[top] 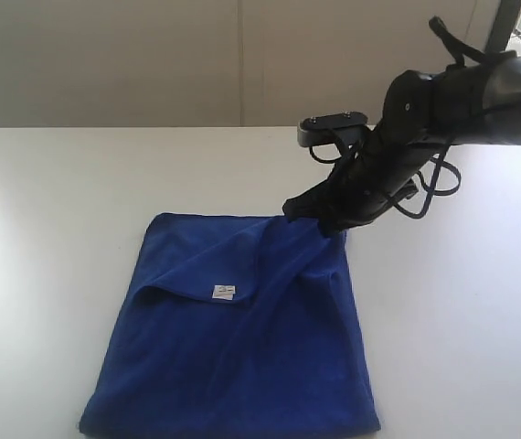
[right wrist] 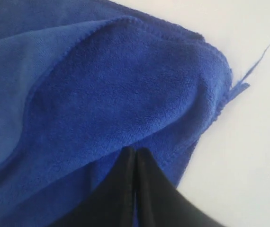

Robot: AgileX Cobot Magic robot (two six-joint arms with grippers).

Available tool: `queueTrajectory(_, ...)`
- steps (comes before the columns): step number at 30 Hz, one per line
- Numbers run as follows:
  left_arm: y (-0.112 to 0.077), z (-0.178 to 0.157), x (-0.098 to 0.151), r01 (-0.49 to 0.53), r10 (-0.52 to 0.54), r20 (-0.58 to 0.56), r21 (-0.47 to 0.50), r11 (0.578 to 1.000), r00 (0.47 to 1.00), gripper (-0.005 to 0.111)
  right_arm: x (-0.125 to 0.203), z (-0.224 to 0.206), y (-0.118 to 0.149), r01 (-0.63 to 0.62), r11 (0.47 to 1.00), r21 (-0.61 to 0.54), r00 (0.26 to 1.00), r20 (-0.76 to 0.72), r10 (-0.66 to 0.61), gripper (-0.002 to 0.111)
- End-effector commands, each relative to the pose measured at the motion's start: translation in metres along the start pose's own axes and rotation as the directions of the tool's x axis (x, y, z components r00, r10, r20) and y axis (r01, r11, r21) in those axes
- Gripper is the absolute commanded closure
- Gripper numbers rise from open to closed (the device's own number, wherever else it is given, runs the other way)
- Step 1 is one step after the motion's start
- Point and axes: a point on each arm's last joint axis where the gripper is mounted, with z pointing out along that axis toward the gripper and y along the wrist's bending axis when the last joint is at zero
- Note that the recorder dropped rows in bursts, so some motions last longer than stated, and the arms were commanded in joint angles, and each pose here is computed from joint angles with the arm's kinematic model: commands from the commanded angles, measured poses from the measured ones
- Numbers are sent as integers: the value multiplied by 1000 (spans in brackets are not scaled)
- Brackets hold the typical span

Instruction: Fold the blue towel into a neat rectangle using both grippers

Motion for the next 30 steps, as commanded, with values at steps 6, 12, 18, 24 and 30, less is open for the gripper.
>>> queueTrajectory(6, -1, -2, 0, 2, -2, 10, 4, 1000, 1000, 107, -2, -20, 11, -19, 995, -94, 999, 32, 22, 108)
queueTrajectory(12, -1, -2, -1, 2, -2, 21, 0, 1000, 1000, 107, -1, -20, 13, -25, 992, -124, 1000, 14, 27, 108)
queueTrajectory(18, -1, -2, -1, 7, -7, 24, 4, 1000, 1000, 107, 0, -20, 14, -23, 992, -128, 1000, 3, 23, 108)
queueTrajectory(24, -14, 17, 3, -10, 24, -72, 192, 981, 997, 107, -1, -20, 13, -23, 992, -123, 1000, 19, 25, 108)
queueTrajectory(30, -47, 59, 2, -73, 107, -105, 286, 955, 989, 107, -2, -20, 13, -25, 992, -121, 999, 26, 28, 108)
